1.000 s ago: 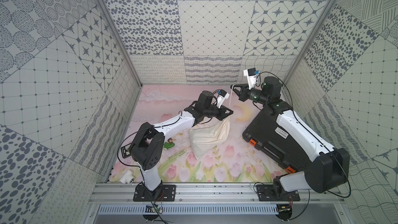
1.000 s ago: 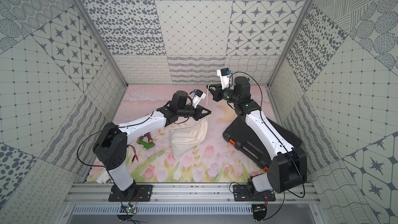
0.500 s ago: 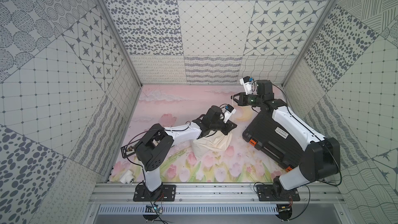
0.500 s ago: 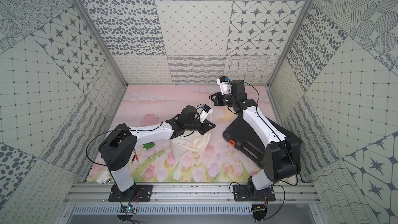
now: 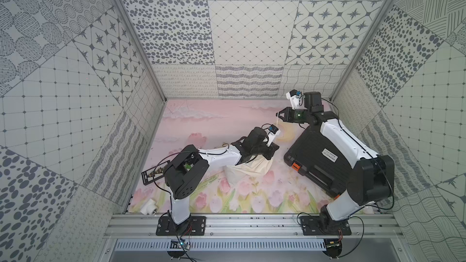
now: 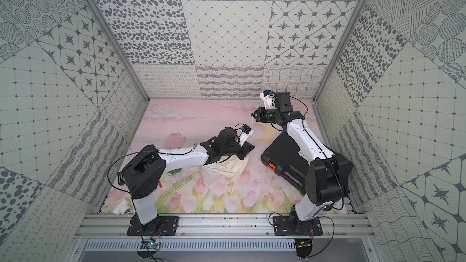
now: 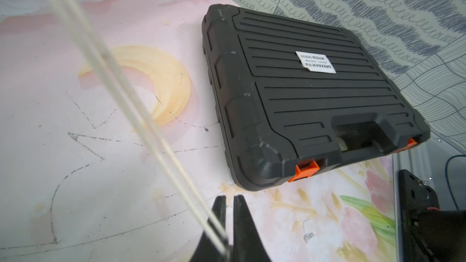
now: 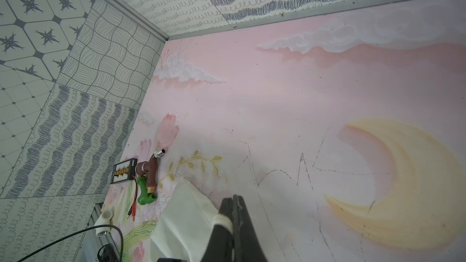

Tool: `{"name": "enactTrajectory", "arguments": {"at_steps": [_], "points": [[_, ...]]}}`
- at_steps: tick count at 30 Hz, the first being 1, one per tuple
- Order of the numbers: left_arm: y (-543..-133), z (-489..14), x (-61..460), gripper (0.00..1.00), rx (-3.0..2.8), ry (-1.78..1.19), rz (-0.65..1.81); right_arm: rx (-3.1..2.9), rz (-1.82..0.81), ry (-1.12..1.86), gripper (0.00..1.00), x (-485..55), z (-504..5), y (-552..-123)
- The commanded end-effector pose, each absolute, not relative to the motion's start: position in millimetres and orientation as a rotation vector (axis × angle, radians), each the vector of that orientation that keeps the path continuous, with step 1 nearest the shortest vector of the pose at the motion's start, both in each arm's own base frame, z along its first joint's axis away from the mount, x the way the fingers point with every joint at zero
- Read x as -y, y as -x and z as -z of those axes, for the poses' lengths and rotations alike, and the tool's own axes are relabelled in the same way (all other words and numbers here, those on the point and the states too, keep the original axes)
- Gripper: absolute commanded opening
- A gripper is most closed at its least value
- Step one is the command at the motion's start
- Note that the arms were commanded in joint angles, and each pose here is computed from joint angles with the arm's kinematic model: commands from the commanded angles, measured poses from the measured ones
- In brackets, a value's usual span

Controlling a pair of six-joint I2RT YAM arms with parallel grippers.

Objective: Close the soil bag
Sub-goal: Frap the soil bag at the center of the board.

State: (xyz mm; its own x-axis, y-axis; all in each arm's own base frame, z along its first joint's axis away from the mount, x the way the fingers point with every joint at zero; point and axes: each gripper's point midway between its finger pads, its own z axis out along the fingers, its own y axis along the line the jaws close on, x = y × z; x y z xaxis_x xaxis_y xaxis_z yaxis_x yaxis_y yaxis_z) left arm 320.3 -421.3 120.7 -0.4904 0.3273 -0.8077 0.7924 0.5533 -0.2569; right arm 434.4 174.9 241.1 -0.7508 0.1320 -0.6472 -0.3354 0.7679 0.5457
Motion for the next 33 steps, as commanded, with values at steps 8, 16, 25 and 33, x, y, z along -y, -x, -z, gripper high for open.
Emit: {"name": "enactTrajectory", "arguments": {"at_steps": [8,16,25,33], "points": [[-138.9,16.7,304.5,0.09,-2.976,-1.285,0.604,-1.488,-0.697,0.151,0.00,-117.6,-460.3,-504.1],[-133.9,20.7,283.1,0.13,-3.081,-1.240,0.506,-1.493,-0.688,0.147,0.00,-111.9,-462.0,-511.3],[-152.6,10.0,258.0,0.17,-3.142,-1.050,0.444,-1.513,-0.686,0.153,0.00,-110.4,-455.3,-507.4],[-188.0,-17.2,256.1,0.10,-3.039,-0.959,0.436,-1.596,-0.793,0.195,0.00,-139.3,-406.0,-491.5]]}}
